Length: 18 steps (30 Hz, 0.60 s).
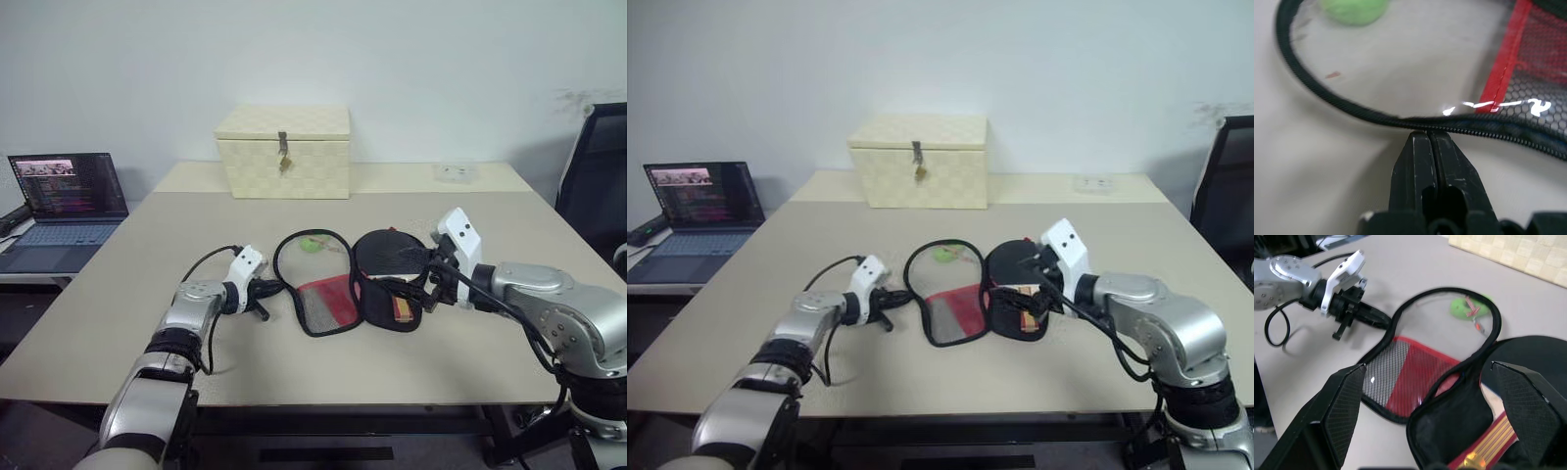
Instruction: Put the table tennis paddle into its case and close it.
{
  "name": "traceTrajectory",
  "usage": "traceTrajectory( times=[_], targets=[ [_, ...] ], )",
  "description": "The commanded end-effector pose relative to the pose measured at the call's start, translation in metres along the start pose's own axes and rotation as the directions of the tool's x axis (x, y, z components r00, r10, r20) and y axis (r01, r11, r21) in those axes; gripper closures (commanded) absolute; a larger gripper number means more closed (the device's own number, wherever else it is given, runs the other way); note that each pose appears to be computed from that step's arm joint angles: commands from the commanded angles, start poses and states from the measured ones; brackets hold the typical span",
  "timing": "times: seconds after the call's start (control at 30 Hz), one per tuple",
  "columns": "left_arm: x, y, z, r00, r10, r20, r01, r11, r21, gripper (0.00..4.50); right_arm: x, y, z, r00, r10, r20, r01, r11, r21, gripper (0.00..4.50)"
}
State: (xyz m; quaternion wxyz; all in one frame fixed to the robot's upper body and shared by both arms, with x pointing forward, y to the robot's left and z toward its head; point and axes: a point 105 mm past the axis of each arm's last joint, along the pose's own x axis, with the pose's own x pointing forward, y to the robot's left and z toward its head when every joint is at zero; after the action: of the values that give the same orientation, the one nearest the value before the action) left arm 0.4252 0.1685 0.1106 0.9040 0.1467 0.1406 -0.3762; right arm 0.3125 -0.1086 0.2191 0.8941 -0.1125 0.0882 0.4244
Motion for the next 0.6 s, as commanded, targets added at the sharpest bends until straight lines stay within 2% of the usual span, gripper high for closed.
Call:
traceTrajectory(
  times=[0.03,0.17,0.3,0.37,0.43,0.5,0.6],
  targets=[
    [0.013,-0.003,0.046,0.995,-0.023,0.092,0.016,0.997,0.078,4.45,-0.014,-0.010,0.004,0.999,-0.032,0.012,0.033,0.999,-0.041,0.00],
    [0.028,-0.017,0.076,0.987,-0.082,0.137,0.063,0.988,0.140,4.45,-0.026,-0.018,0.001,0.999,-0.053,-0.006,0.052,0.998,-0.042,0.00],
    [0.049,-0.044,0.131,0.958,-0.153,0.242,0.105,0.974,0.200,4.45,-0.037,-0.028,-0.002,0.996,-0.092,-0.021,0.091,0.995,-0.029,0.00],
    [0.055,-0.053,0.145,0.949,-0.173,0.265,0.117,0.970,0.215,4.45,-0.039,-0.030,-0.003,0.995,-0.102,-0.024,0.101,0.995,-0.025,0.00],
    [0.065,-0.072,0.170,0.929,-0.206,0.308,0.135,0.962,0.236,4.45,-0.041,-0.036,-0.005,0.990,-0.134,-0.031,0.134,0.991,-0.016,0.00],
    [0.071,-0.084,0.184,0.917,-0.219,0.333,0.141,0.959,0.245,4.45,-0.042,-0.040,-0.006,0.987,-0.155,-0.036,0.155,0.988,-0.011,0.00],
    [0.074,-0.092,0.191,0.913,-0.229,0.338,0.139,0.953,0.271,4.45,-0.043,-0.045,-0.005,0.983,-0.183,-0.034,0.183,0.983,0.000,0.00]
  ],
)
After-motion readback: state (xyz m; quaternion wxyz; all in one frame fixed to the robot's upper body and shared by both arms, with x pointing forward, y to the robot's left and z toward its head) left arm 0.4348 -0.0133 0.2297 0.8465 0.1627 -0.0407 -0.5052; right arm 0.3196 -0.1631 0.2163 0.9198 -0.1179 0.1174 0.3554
